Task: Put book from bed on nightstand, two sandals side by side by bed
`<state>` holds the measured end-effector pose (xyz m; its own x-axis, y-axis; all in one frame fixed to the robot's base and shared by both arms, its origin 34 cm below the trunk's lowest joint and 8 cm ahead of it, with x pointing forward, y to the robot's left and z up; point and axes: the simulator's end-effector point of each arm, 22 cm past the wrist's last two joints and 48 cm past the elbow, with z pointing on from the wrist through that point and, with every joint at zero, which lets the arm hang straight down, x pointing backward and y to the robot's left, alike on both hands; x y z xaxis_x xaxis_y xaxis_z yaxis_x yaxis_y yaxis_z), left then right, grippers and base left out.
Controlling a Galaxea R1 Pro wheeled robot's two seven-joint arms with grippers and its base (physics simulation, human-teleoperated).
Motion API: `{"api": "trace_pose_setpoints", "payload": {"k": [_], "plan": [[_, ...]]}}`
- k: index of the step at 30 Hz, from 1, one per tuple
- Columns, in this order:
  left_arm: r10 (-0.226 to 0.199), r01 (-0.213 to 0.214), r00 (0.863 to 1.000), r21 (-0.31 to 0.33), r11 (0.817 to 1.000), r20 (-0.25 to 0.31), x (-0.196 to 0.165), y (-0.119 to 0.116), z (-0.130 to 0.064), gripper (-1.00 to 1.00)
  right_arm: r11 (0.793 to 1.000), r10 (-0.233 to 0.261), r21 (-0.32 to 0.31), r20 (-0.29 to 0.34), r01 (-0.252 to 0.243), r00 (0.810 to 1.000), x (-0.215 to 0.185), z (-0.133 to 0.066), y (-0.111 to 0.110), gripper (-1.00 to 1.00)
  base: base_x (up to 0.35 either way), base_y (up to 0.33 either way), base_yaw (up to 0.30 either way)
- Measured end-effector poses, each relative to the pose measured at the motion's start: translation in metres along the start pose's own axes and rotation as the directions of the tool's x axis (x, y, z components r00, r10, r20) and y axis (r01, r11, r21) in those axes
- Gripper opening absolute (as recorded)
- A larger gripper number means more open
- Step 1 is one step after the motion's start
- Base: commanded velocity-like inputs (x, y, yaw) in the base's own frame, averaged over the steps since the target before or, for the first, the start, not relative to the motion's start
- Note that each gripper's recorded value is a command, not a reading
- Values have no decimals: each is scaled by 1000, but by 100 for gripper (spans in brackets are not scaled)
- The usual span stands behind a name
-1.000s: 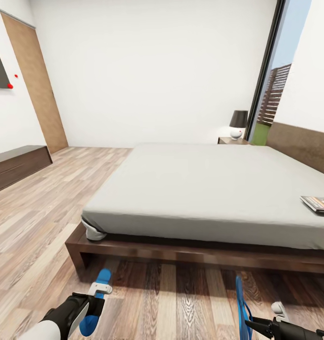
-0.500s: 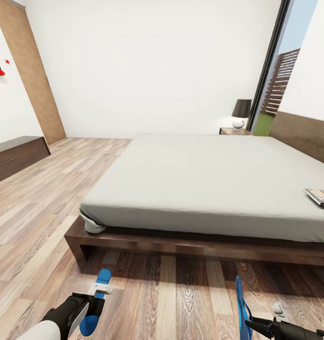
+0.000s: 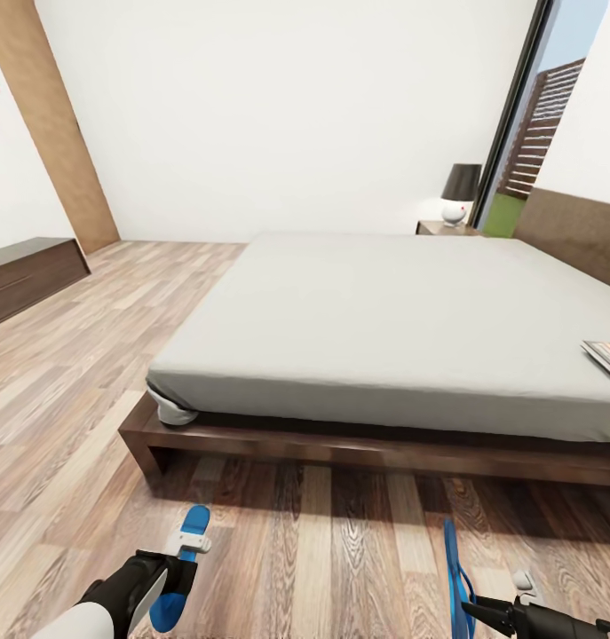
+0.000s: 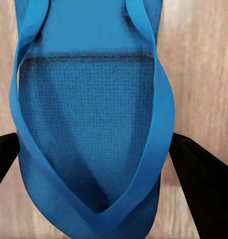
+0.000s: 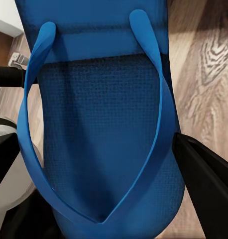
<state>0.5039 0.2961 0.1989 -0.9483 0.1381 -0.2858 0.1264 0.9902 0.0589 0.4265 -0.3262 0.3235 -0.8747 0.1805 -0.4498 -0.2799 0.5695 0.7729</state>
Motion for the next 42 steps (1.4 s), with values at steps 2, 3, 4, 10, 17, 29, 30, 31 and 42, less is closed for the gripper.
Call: {"api": "trace_pose_setpoints", "payload": {"k": [2,3,4,10,17,29,30,31,42], "plan": [[0,0,1000,2,1000,-8,3,-1,3,-100,1000,7,1,-5,-7,1000,3,1,-2,-100,0,0,0],[0,0,1000,3,1000,-12,5,-1,4,-100,1000,10,2,-7,-10,1000,4,1,-3,-100,0,0,0],[0,0,1000,4,1000,-16,7,-2,6,-100,1000,13,3,-9,-13,1000,5,2,-4,-100,0,0,0],[1,-1,999,9,1000,-42,18,-4,14,-100,999,33,8,-23,-33,999,13,4,-9,-100,0,0,0],[1,1,996,14,1000,-87,39,-7,24,-100,998,56,14,-40,-55,998,23,6,-16,-100,0,0,0],[3,0,991,21,1000,-136,61,-10,38,-100,995,95,24,-67,-94,993,40,10,-26,-100,0,0,0],[3,0,990,21,1000,-140,63,-10,39,-100,995,99,25,-69,-97,993,42,10,-27,-100,0,0,0],[3,0,990,22,1000,-144,65,-11,40,-100,995,102,26,-71,-100,992,43,10,-28,-100,0,0,0],[5,0,982,28,1000,-187,85,-14,52,-100,990,138,38,-96,-135,986,59,13,-37,-100,0,0,0]]}}
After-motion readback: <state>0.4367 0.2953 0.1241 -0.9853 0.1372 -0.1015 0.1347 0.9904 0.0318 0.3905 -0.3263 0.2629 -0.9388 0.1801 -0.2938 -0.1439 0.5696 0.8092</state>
